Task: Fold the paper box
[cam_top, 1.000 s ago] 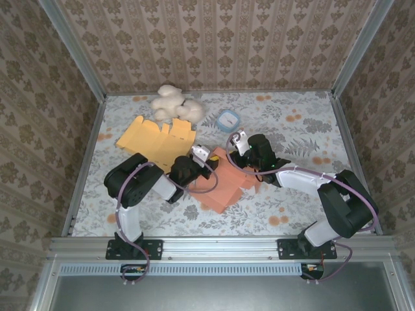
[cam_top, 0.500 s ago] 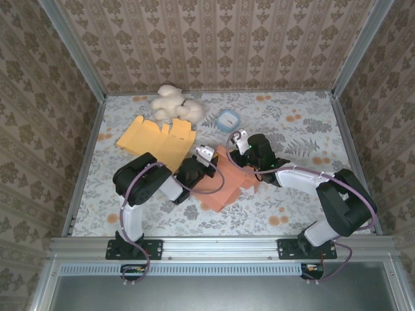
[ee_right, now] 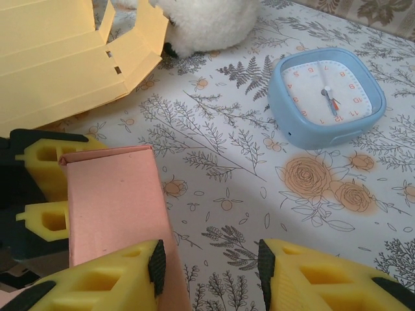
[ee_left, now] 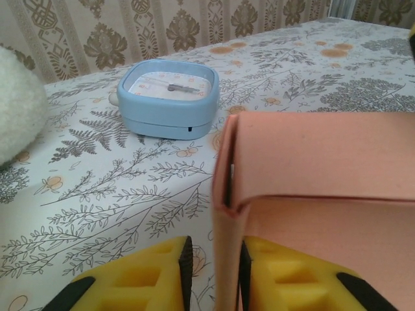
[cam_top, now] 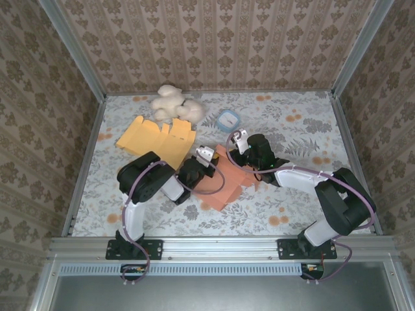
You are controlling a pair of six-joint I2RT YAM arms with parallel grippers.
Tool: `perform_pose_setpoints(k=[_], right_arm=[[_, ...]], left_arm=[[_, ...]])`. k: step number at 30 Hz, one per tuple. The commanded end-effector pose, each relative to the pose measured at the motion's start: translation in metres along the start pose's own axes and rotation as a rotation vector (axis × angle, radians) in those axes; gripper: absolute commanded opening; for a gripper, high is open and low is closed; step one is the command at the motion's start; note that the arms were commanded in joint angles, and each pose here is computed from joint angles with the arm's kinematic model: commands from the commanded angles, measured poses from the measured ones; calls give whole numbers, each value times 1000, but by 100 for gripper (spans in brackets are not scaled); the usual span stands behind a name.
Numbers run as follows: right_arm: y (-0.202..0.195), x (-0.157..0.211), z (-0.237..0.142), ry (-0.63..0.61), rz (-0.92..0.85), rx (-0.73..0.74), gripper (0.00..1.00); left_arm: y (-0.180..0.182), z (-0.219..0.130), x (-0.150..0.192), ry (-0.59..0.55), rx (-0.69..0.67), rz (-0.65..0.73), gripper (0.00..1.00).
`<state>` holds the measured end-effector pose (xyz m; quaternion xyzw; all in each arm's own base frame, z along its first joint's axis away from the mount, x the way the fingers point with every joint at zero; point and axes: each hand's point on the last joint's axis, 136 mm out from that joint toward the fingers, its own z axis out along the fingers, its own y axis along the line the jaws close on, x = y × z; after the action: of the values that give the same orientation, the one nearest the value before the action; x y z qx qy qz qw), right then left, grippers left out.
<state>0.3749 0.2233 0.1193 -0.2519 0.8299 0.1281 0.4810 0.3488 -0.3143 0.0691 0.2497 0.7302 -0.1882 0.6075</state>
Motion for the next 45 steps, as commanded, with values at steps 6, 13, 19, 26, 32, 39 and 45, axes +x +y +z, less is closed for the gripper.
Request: perform_pose_setpoints(k=[6,13,19,26,32,39,45], right_arm=[[5,46,6,160,7,-10,45],[4,46,6,163,13,-4,45],[2,45,5,159,14,5,45],[3,46,6,161,24,6,45],[2,45,6,160,33,10,45],[4,46,7,162,35,7,45],[4,43,5,156,32,8,45]], left_arm=[[11,2,36,91,-25,4,25],[17,5,45,110,-103,37,11],[35,-2,43,107,-213,44,3],[35,-2,41,104,-226,53,8],[21,-12,26,77,-117,23,35],[6,-31,1,27,-12,-45,50],[9,-40,-3,23,15,-126,50]])
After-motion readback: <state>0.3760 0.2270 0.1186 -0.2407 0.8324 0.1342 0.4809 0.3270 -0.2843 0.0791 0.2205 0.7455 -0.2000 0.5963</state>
